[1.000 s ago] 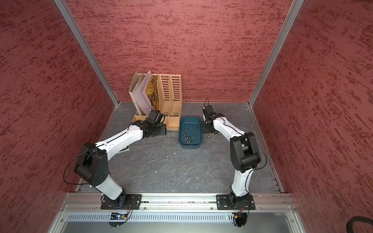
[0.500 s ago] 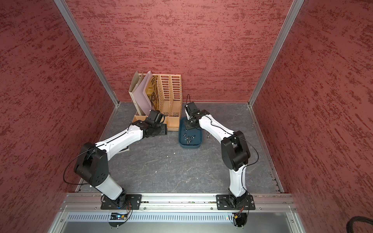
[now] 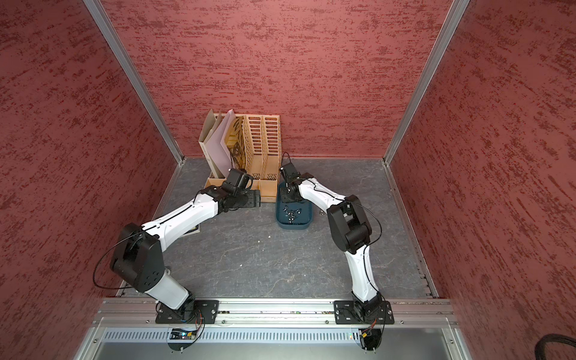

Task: Take out the wing nut from the storage box
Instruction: Pick up the wing nut from the storage box.

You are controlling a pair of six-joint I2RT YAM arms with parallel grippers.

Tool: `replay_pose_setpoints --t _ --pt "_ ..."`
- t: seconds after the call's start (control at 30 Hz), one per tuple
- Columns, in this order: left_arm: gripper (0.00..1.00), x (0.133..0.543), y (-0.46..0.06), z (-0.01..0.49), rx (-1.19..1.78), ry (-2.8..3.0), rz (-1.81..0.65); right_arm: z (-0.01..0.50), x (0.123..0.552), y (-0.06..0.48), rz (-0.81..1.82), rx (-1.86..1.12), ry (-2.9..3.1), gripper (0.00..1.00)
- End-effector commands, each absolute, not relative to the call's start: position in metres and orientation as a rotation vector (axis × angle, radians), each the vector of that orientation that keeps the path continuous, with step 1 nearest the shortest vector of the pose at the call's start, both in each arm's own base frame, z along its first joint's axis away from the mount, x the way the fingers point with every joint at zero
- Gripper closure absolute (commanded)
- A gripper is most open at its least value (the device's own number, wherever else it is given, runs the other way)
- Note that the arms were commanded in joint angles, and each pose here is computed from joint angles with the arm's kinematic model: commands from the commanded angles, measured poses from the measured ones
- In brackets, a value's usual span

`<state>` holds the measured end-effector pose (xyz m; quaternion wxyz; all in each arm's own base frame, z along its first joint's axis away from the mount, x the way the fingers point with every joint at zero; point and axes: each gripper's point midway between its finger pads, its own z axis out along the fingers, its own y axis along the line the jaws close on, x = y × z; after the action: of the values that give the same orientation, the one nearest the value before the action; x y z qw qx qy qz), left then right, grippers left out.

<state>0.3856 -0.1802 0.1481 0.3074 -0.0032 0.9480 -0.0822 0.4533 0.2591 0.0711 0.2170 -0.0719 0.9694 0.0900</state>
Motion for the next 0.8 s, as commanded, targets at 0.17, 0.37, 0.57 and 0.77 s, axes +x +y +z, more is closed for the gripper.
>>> replay_pose_setpoints --t 0.17,0.37,0.57,0.77 --pt "0.00 0.384 -0.174 0.155 -0.012 2.478 -0.188 0.067 0.473 0.265 0.258 -0.054 2.639 0.66" --pt "0.00 0.381 -0.169 0.152 -0.029 2.480 -0.167 0.058 0.480 0.265 0.228 -0.025 2.648 0.64" --pt "0.00 0.379 -0.167 0.151 -0.037 2.477 -0.171 0.049 0.484 0.268 0.226 -0.016 2.668 0.64" --pt "0.00 0.379 -0.162 0.149 -0.048 2.479 -0.164 0.041 0.481 0.263 0.177 -0.030 2.692 0.64"
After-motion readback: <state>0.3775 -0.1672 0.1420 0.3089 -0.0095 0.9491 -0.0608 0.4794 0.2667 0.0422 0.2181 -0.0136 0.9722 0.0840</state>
